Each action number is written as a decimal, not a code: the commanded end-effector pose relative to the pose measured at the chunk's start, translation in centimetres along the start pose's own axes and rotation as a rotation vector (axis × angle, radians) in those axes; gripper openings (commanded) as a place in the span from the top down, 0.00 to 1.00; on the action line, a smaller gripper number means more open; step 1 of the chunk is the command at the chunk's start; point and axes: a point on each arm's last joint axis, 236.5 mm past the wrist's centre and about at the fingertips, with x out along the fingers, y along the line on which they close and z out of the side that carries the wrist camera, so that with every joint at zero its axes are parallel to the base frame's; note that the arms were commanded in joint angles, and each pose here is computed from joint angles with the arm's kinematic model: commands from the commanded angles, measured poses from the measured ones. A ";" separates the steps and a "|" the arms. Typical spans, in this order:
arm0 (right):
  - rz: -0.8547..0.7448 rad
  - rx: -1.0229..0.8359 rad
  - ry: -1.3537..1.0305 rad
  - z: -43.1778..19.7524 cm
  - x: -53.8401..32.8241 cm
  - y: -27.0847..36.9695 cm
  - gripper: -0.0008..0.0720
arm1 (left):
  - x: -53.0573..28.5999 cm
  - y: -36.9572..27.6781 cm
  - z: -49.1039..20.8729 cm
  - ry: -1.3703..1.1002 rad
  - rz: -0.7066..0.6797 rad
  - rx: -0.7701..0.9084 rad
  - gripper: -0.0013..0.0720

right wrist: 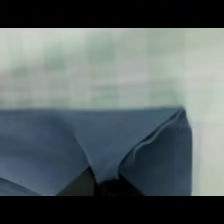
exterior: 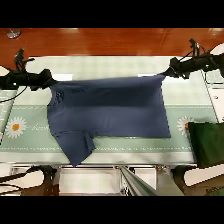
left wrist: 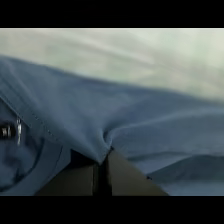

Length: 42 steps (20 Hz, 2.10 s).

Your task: Fold the shirts.

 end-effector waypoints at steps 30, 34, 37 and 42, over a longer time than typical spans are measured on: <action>0.062 0.281 -0.046 -19.8 -2.0 -6.1 0.14 | -1.1 5.7 -27.7 0.429 -0.048 -0.433 0.03; -0.046 0.411 -0.073 -19.8 -4.5 -10.8 0.14 | -0.5 4.4 -28.5 0.468 -0.048 -0.335 0.82; -0.168 0.489 0.164 -26.7 -3.5 -12.3 0.14 | -0.2 3.2 -26.9 0.417 -0.109 -0.320 0.95; -0.139 0.400 0.201 -27.4 -0.5 -9.5 0.14 | 0.0 1.7 -25.4 0.362 -0.183 -0.318 0.95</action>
